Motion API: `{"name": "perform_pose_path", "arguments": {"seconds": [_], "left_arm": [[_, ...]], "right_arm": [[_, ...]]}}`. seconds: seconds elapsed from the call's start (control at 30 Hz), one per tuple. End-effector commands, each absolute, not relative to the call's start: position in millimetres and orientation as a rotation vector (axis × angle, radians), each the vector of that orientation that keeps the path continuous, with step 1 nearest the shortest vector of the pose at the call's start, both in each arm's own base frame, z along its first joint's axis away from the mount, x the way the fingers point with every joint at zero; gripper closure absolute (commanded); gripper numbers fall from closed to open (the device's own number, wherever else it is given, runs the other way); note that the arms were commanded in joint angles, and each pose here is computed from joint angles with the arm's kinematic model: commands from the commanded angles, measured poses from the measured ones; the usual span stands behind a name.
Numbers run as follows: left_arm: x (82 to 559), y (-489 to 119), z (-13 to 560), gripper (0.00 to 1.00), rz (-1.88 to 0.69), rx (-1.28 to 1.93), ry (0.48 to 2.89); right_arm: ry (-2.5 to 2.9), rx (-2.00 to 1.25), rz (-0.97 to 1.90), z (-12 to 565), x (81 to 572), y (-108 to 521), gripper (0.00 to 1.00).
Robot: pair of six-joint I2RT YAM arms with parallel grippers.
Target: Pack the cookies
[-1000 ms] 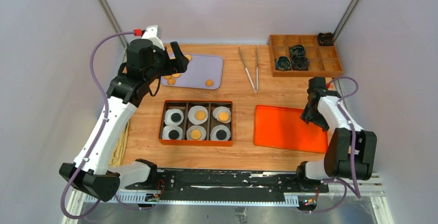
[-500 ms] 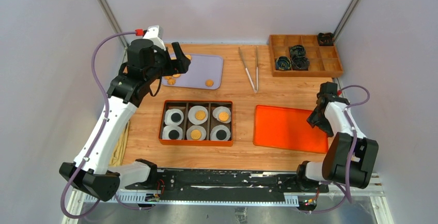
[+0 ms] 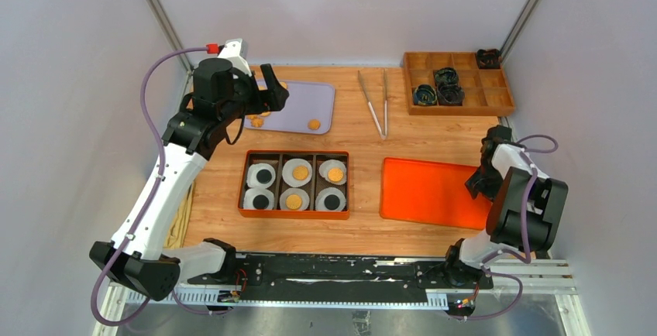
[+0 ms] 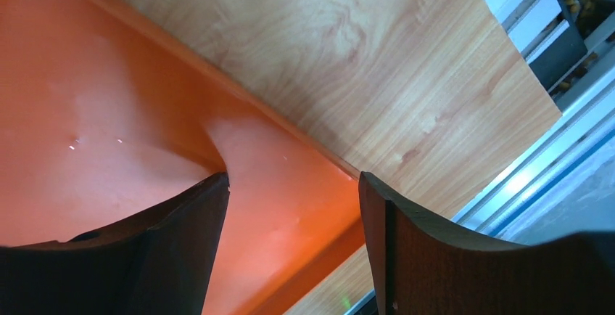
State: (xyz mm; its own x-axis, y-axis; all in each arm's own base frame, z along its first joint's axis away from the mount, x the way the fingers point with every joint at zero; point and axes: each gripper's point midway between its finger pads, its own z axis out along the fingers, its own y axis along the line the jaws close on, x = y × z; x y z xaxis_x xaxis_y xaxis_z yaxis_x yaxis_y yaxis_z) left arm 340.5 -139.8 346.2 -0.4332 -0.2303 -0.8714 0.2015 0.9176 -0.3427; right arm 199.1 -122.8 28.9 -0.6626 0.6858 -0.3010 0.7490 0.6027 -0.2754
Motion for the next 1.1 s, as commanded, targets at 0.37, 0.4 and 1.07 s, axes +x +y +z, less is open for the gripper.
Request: {"name": "perform_pose_path", "arguments": {"seconds": [0.37,0.4,1.07], "left_arm": [[337.9,-141.4,354.9,0.07,-0.491,-0.015,1.932],[337.8,-141.4,353.7,0.07,-0.491,-0.016,1.935],[334.2,-130.2,350.6,0.07,-0.438,-0.042,1.927]], "right_arm": [[2.798,0.963,-0.045,0.4,261.7,-56.8,0.54],[2.815,0.926,-0.048,0.1,266.0,-51.6,0.54],[2.923,0.512,-0.078,1.2,360.4,19.3,0.54]]}}
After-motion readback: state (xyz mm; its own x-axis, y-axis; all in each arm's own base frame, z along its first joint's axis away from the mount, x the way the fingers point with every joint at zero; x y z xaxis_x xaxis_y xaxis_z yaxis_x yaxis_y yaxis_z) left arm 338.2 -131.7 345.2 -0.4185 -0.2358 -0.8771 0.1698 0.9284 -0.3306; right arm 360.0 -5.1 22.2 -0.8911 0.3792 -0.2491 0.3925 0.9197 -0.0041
